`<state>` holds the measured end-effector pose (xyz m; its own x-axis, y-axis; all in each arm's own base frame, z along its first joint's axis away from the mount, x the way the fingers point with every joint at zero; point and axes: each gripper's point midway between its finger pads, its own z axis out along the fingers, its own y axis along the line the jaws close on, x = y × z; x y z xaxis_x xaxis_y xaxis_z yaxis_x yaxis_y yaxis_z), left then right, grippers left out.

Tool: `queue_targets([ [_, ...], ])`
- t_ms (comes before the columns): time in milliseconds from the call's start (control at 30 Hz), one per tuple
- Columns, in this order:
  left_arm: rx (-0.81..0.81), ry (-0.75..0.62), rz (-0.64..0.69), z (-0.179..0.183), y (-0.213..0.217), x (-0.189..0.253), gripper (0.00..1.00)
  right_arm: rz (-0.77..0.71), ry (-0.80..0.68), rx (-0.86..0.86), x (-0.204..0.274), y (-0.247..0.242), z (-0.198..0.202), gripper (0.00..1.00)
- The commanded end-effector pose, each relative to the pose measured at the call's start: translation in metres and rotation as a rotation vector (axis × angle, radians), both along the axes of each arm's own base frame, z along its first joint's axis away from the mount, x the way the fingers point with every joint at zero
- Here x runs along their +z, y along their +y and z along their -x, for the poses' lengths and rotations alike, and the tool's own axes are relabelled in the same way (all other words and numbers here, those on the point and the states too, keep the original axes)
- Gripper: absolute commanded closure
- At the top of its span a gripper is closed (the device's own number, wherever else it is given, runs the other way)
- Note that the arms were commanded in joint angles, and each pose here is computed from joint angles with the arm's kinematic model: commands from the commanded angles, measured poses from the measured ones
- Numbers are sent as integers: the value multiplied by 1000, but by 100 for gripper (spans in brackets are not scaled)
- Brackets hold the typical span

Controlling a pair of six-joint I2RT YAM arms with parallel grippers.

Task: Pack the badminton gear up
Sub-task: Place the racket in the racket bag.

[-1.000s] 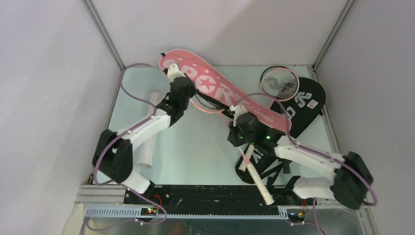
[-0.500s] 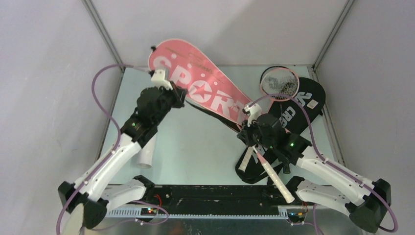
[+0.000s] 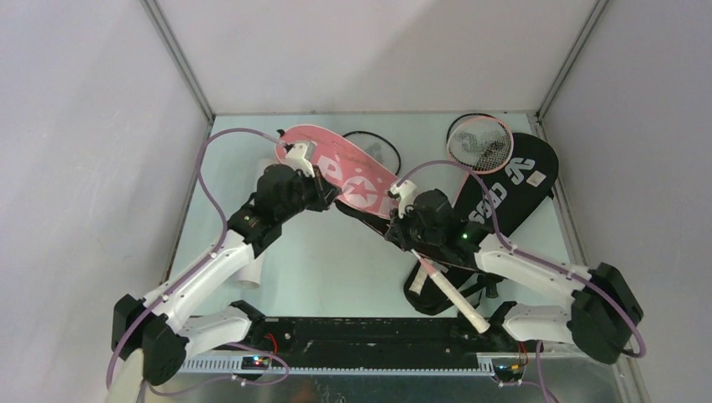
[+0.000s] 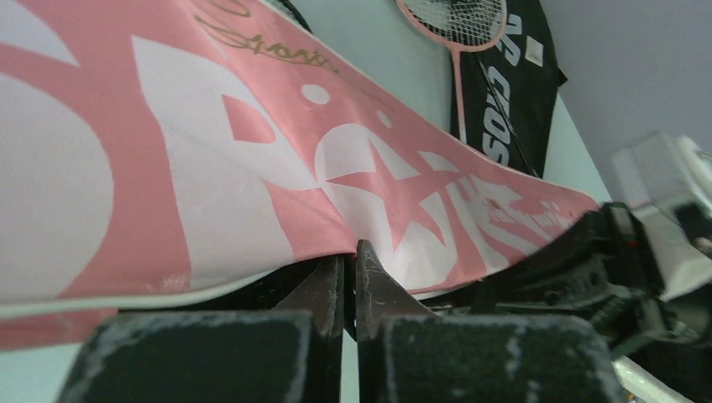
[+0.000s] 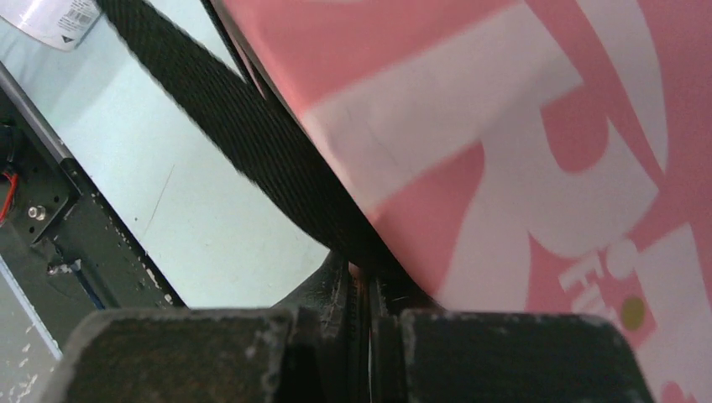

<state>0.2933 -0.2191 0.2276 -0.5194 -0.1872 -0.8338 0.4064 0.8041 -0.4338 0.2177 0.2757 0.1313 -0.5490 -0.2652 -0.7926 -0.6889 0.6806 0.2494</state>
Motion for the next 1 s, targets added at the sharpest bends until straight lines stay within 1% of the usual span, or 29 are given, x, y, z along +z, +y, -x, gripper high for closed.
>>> queue_targets([
  [0,-163,45,87,18,-34,-1,100,-211,-311,289,80,58,-24,100],
  [33,-178,57,95,20,-37,-3,100,-204,-347,315,81,62,-31,100],
  [100,-188,78,89,22,-40,-10,100,-236,-382,446,83,74,-24,100],
  [167,-150,90,63,18,-35,-18,100,-232,-392,473,83,77,-31,100],
  [200,-114,99,47,16,-29,-22,100,-219,-390,453,82,75,-38,100],
  [233,-40,89,21,6,-19,-25,100,-187,-382,403,78,71,-47,99],
  [267,2,90,1,3,-12,-27,100,-169,-373,361,75,67,-54,87],
  [300,76,74,-22,-7,0,-27,100,-122,-359,290,67,59,-64,78],
  [333,110,75,-39,-11,6,-29,100,-104,-344,250,64,53,-68,58],
  [367,174,65,-59,-21,16,-29,100,-49,-325,178,55,41,-75,44],
  [400,230,62,-83,-28,26,-31,100,-18,-293,148,45,33,-72,40],
  [433,263,67,-96,-36,32,-32,100,16,-293,95,40,24,-76,33],
  [467,296,70,-102,-43,40,-30,100,50,-280,37,34,11,-74,30],
  [500,308,88,-115,-47,42,-36,100,70,-268,18,29,5,-69,25],
  [533,326,91,-114,-54,46,-34,100,105,-255,-32,25,-10,-63,23],
  [567,335,104,-124,-57,48,-39,100,116,-248,-54,24,-15,-56,20],
  [600,357,101,-124,-63,53,-36,100,132,-230,-107,23,-30,-47,18],
  [667,374,105,-132,-70,57,-36,100,130,-179,-135,25,-47,-24,15],
  [700,374,110,-150,-72,59,-39,100,88,-162,-152,34,-51,-14,12],
  [733,382,101,-155,-76,61,-35,100,119,-104,-149,22,-60,1,12],
  [767,388,107,-181,-78,64,-39,100,89,-69,-171,23,-64,11,11],
  [800,394,108,-188,-82,67,-38,100,113,-22,-178,13,-72,21,11],
  [833,387,107,-197,-84,68,-38,100,101,17,-200,9,-77,31,11],
  [867,390,108,-197,-87,70,-37,100,143,67,-212,-2,-87,42,12],
  [967,361,112,-198,-90,71,-37,100,184,163,-301,-24,-108,60,13],
])
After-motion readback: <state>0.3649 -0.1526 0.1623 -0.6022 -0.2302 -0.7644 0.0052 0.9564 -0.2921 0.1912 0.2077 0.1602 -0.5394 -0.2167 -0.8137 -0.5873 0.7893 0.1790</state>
